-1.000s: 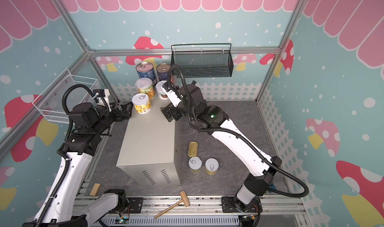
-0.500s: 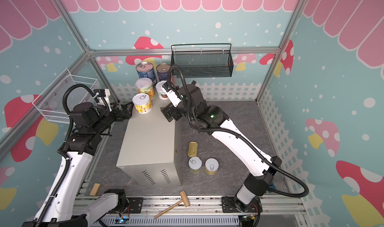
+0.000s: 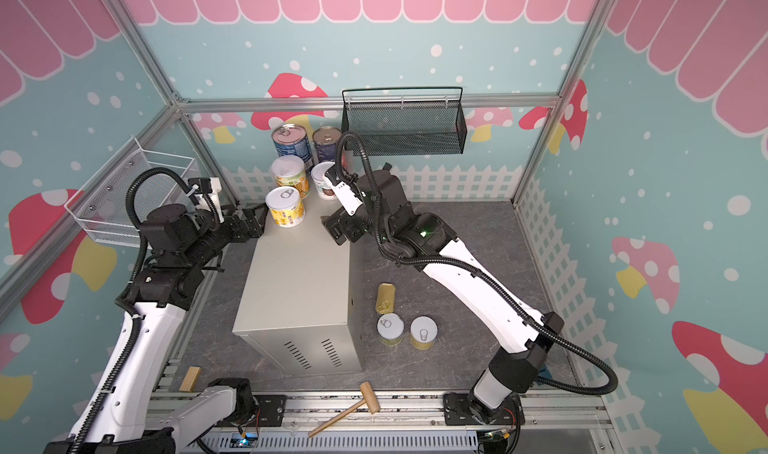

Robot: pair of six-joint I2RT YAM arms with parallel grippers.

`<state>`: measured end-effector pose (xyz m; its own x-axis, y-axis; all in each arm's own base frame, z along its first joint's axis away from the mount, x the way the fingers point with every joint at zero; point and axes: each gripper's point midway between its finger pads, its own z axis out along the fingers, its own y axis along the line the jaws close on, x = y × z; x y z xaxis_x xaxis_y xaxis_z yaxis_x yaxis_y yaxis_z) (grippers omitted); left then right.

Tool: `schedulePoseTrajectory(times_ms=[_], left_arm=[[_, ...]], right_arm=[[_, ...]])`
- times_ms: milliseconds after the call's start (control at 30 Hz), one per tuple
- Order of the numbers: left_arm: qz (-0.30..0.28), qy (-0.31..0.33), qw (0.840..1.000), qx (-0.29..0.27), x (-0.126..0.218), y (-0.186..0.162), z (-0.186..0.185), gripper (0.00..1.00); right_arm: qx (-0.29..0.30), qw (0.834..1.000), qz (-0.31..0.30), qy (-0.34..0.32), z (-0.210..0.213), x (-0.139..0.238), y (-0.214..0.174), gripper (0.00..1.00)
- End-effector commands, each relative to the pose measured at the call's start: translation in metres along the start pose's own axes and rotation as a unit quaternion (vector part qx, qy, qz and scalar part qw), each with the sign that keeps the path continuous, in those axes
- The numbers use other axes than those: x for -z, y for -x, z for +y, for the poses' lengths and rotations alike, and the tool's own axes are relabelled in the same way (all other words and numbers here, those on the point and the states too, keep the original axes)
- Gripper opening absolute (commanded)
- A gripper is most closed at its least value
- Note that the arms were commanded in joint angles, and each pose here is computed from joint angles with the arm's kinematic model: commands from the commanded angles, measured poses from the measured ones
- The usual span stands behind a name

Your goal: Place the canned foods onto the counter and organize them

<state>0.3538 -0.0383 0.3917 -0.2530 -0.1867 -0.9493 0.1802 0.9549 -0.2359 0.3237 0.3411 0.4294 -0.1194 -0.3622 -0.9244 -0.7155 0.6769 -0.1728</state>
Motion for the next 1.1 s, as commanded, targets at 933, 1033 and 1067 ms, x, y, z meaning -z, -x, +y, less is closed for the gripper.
schedulePoseTrajectory(times_ms=[933, 1033, 1067], left_arm=[[-0.002, -0.014, 1.0, 0.006, -0.0021, 0.0021, -0.0028, 0.99], [-0.001, -0.018, 1.0, 0.007, -0.0025, 0.0018, -0.0042, 0.99], [-0.001, -0.019, 1.0, 0.007, -0.0025, 0.0018, -0.0047, 0.99]], right_arm=[[-0.005, 1.0, -0.014, -0.011, -0.0059, 0.0138, 0.0032, 0.99], [-0.006, 1.0, -0.014, -0.013, -0.0066, 0.0146, 0.0033, 0.99], [-0.006, 1.0, -0.015, -0.014, -0.0068, 0.0152, 0.0034, 0.99]])
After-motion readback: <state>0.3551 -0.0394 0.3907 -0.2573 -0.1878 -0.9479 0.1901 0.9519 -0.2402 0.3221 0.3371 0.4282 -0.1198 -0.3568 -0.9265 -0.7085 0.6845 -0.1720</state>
